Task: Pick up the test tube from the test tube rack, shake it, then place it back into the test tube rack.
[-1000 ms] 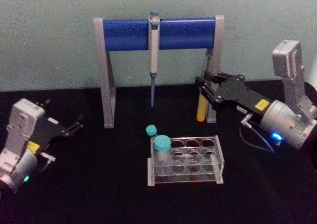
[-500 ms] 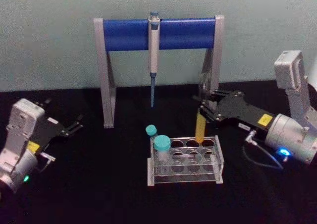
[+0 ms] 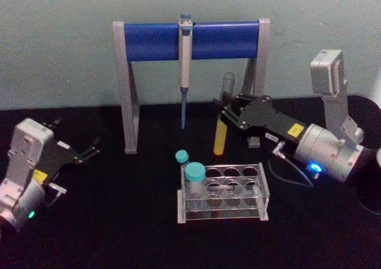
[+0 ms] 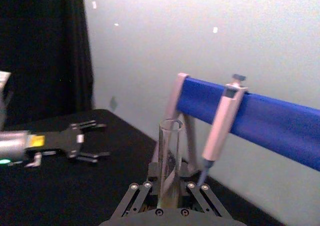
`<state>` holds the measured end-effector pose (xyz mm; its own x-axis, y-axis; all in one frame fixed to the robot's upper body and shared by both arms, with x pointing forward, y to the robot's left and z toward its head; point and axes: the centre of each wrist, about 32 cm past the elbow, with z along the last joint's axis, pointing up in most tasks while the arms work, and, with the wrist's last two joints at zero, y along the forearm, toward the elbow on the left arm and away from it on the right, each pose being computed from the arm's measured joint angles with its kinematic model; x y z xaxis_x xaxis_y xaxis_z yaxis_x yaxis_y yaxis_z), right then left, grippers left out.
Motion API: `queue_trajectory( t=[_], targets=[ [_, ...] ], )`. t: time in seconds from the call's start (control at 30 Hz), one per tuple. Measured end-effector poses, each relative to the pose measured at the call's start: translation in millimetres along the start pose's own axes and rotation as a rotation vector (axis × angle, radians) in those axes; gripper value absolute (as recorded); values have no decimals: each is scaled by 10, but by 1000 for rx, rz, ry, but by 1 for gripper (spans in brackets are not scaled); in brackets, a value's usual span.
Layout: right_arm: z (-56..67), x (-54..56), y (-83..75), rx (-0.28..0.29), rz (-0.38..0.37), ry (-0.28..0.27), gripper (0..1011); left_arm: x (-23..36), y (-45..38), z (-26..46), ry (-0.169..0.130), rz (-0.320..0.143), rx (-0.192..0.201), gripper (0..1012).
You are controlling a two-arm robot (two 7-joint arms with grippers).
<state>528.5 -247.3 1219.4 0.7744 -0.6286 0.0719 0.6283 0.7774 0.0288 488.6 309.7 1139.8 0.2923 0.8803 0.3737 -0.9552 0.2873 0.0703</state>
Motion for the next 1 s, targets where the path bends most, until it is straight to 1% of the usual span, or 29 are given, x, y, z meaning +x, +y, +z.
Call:
queue_trajectory(
  t=[0.13, 0.3, 0.53, 1.0],
  targets=[
    [-29, 43, 36, -3, -50, -20, 232, 0, 0, 0, 0, 0, 0, 1010],
    [-34, 74, 25, -6, -86, -25, 232, 0, 0, 0, 0, 0, 0, 1009],
    [-46, 83, 5, -7, -98, -22, 232, 0, 0, 0, 0, 0, 0, 1010],
    [-33, 80, 7, -2, -96, -18, 232, 0, 0, 0, 0, 0, 0, 1010]
  ],
)
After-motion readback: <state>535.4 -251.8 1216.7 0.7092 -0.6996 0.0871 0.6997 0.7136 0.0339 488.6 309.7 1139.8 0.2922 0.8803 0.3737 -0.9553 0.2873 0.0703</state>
